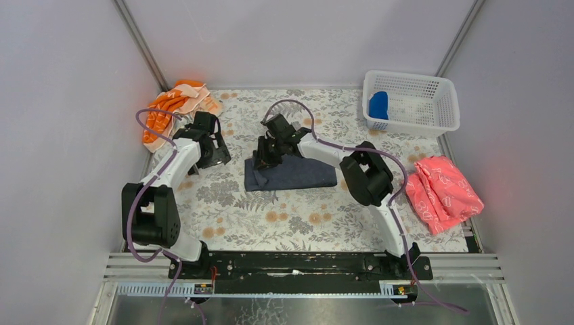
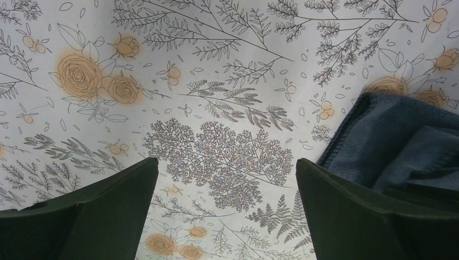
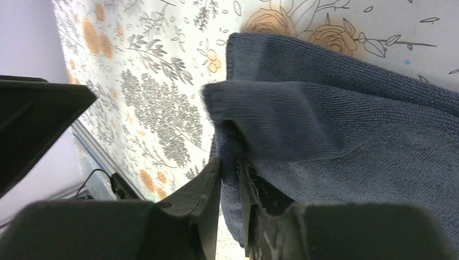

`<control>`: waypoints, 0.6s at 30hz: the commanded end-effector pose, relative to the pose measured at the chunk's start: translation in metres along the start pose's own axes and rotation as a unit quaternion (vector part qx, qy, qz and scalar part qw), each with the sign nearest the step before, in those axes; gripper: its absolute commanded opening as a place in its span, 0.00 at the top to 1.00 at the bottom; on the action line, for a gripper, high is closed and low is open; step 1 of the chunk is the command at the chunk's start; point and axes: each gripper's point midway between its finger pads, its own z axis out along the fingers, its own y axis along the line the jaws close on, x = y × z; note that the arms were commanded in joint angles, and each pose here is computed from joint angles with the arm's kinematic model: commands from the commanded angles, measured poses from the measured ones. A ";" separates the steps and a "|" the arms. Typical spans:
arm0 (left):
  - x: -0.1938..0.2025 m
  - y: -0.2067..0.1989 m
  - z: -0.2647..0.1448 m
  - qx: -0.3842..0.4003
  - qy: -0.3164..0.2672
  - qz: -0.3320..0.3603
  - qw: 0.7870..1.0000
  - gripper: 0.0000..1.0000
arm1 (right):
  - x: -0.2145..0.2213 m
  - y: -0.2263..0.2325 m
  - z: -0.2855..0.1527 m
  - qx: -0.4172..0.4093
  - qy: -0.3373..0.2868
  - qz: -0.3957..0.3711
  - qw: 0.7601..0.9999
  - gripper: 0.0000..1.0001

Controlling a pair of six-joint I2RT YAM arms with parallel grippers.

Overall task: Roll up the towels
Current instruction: Fold the towel at the center of the board.

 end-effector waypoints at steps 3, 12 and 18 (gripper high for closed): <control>-0.001 -0.001 0.007 0.004 0.000 0.006 1.000 0.01 | 0.007 0.012 0.003 -0.022 0.016 -0.004 1.000 0.54; 0.005 -0.028 -0.009 0.054 0.010 0.009 0.998 0.02 | -0.016 0.030 -0.080 -0.024 -0.051 -0.084 0.995 0.39; 0.020 -0.088 -0.042 0.146 0.022 0.018 0.989 0.07 | -0.011 -0.035 -0.136 -0.009 -0.099 -0.036 0.994 0.39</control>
